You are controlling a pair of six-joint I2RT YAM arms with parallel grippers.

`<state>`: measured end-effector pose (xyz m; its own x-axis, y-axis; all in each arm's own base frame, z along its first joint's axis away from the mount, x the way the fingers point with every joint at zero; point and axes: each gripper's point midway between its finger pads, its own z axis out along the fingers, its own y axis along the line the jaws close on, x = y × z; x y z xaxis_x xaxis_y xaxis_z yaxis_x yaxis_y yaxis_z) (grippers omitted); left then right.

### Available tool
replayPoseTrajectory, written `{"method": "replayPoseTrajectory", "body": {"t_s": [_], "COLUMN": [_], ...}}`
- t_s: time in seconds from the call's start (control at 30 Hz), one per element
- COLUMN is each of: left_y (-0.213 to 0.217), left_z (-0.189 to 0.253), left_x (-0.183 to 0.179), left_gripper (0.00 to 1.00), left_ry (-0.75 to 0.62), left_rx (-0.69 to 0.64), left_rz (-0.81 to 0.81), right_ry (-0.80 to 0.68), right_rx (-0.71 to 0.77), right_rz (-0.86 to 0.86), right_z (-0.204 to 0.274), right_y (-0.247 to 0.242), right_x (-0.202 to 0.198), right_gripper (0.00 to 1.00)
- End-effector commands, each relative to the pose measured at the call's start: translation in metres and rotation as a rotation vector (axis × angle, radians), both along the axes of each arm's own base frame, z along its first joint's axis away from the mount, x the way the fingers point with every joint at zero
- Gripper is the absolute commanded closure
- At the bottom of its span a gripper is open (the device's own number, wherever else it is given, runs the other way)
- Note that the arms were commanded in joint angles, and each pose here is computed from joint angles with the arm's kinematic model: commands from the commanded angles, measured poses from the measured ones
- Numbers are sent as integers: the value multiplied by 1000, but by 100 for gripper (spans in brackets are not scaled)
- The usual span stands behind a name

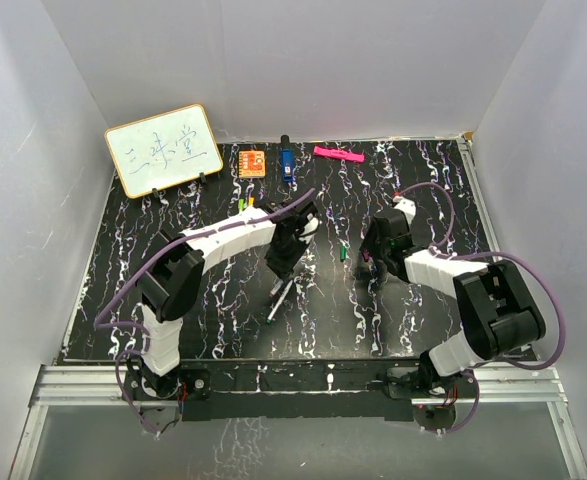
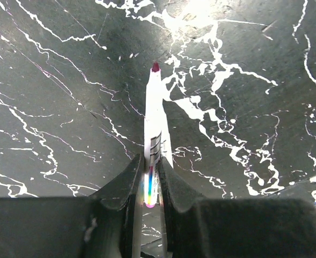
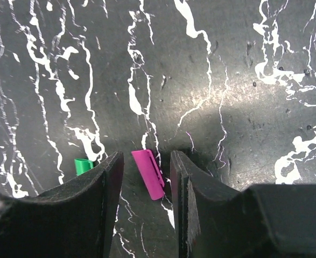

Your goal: Insert the pens into the pen caps

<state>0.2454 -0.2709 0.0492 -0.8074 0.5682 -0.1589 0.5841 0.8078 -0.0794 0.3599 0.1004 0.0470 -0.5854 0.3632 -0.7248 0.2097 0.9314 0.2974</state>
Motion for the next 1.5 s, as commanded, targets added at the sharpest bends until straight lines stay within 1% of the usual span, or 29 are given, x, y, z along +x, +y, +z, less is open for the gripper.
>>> {"method": "replayPoseTrajectory", "body": {"t_s": [0.0,0.07,0.33,0.5,0.9,1.23,1.47], "left_y": [-4,-10,-42,-50,-53,-48,-48], "left_z": [38,45,73,86,87,86,87], "left_x": [-7,-6,-7,-4,-4,-5,-4], "left_gripper": [100,100,100,100,100,100,100], "left_ry": [2,-4,2,-14,-5,-3,-3], "left_rx": [-55,-91,-313,-396,-520,-550,-563], "left_rz": [-33,-36,-24,-10,51,68,67], "right_ry": [26,46,86,112,262,345,385], "right_rx": [-22,-27,-53,-76,-183,-242,-234], "right_rz": [5,12,21,35,83,49,67], "right_z": [3,-1,-7,-8,-38,-43,-47], "right_y": [0,2,1,3,14,1,2], "right_x": [9,8,4,2,-14,-35,-49], "right_gripper": [63,64,65,65,67,67,67]}}
